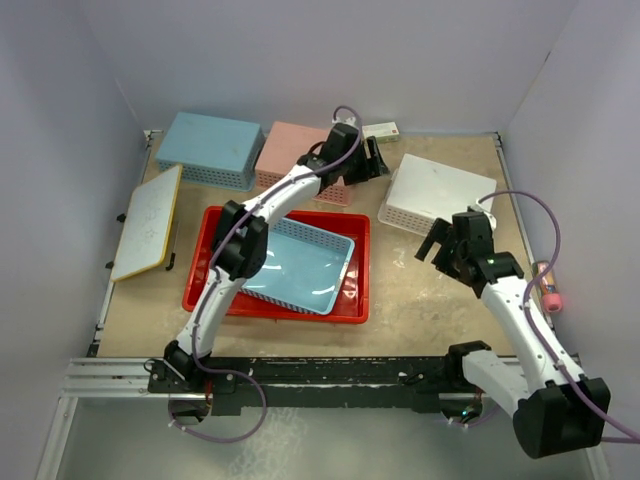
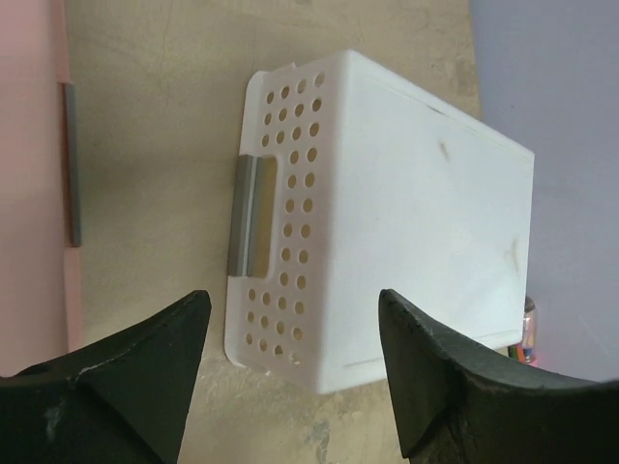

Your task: Turn the large container upside down

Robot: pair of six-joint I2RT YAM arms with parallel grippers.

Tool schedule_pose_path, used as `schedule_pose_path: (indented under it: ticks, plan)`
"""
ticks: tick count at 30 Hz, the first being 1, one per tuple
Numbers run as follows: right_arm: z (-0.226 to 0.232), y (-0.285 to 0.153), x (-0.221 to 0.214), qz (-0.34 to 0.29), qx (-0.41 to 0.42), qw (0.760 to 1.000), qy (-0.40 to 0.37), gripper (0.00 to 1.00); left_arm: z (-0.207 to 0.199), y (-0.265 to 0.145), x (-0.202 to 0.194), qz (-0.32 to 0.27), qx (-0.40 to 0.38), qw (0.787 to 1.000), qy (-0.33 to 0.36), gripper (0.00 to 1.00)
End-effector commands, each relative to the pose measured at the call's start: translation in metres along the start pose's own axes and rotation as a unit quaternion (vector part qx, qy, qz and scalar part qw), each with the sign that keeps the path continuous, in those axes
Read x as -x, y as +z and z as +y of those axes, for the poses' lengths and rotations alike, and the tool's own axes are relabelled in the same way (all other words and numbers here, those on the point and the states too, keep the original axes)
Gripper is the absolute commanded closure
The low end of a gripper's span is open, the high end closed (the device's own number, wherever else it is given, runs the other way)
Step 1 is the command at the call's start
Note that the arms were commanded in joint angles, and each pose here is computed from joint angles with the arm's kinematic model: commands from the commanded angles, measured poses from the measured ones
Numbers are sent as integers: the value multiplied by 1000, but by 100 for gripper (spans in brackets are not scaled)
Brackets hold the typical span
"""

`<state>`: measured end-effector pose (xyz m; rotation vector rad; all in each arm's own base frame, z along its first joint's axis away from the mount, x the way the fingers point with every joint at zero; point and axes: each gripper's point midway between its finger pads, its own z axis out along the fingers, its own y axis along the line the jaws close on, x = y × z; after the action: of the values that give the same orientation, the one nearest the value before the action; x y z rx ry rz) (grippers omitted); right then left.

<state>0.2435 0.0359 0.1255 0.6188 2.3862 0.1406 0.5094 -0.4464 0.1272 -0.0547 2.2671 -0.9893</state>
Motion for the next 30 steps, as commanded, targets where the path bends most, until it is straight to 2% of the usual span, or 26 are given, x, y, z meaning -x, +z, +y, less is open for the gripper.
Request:
schedule_pose_path:
  ticks: [1, 8, 13, 20, 26, 30]
  plan:
    - [14, 19, 10, -27, 22, 999, 30, 0, -86, -83, 67, -88, -46, 992, 80, 32]
    - [19, 67, 38, -68, -15, 997, 33, 0, -119, -184, 67, -127, -51, 981, 140, 32]
    - [22, 107, 76, -85, -37, 994, 55, 0, -100, -235, 40, -123, -43, 979, 156, 32]
    - [39, 152, 142, -110, -75, 990, 47, 0, -28, -265, -49, -41, 65, 979, 191, 31]
    - [58, 185, 191, -120, -84, 989, 30, 0, -37, -284, -109, -29, 51, 982, 177, 30]
    - [73, 166, 207, -132, -54, 989, 36, 0, -38, -282, -128, -38, 80, 976, 201, 30]
